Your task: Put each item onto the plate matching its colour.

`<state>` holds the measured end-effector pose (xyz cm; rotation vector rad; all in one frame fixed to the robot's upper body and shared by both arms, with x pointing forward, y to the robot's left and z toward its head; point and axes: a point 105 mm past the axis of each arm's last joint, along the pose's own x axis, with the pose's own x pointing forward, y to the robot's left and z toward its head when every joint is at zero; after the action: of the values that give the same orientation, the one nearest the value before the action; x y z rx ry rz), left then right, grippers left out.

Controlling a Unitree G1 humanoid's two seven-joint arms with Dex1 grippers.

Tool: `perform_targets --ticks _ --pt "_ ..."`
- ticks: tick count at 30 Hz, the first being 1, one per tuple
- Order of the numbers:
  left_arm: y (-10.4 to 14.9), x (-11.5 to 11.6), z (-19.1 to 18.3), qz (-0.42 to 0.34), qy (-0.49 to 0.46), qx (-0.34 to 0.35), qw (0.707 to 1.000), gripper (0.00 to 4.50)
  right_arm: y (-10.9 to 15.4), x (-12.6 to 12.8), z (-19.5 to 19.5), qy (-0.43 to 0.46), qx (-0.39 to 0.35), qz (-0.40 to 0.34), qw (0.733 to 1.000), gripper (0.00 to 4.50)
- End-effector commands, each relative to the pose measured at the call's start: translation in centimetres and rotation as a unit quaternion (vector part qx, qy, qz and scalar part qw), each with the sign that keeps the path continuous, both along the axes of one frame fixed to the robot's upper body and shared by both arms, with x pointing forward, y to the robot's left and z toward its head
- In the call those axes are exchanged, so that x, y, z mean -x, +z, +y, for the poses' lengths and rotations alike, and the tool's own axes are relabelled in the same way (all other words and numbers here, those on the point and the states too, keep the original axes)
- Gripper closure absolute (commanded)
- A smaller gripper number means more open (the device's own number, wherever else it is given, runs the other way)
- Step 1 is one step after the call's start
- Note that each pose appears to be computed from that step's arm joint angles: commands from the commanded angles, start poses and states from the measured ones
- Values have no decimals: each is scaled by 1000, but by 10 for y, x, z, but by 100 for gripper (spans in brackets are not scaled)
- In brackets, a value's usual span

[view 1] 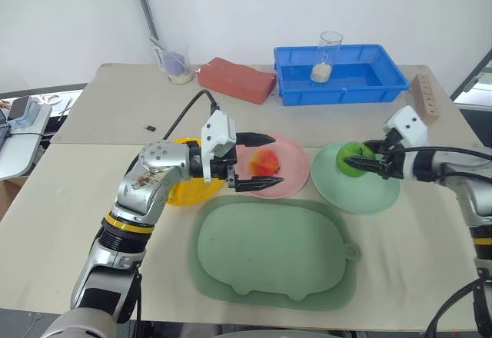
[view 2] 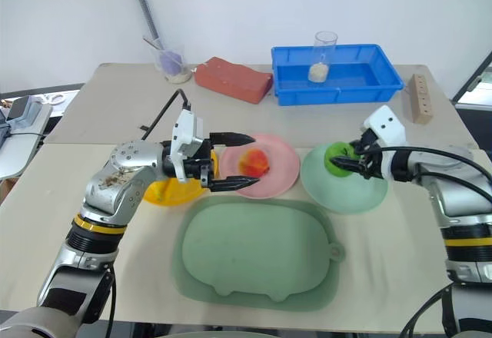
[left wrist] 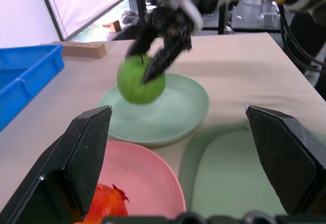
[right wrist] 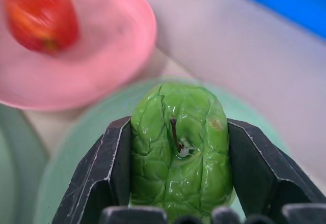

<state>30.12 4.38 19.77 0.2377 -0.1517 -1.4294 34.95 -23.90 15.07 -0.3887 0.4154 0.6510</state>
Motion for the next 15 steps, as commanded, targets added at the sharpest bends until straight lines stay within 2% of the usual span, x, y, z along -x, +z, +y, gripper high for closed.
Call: perform_targets --ticks 1,2,3,6,12,15 --pt "7 2 0 -19 2 2 1000 0 10 -8 -4 -10 8 -21 1000 218" --pt "6 2 1 -18 2 1 1000 0 9 -9 -6 -13 9 -20 1000 218" --pt "6 2 1 -18 3 0 1000 0 9 -9 -7 -15 5 -18 1000 114" --pt "5 0 4 -21 11 -3 1000 0 9 -8 -9 -14 0 -13 1000 9" --pt "5 -6 12 -20 33 -6 999 0 20 -2 -12 -6 -13 -21 1000 2" --pt "9 -17 25 -13 72 -6 997 0 34 2 -15 -9 -39 -39 998 2"
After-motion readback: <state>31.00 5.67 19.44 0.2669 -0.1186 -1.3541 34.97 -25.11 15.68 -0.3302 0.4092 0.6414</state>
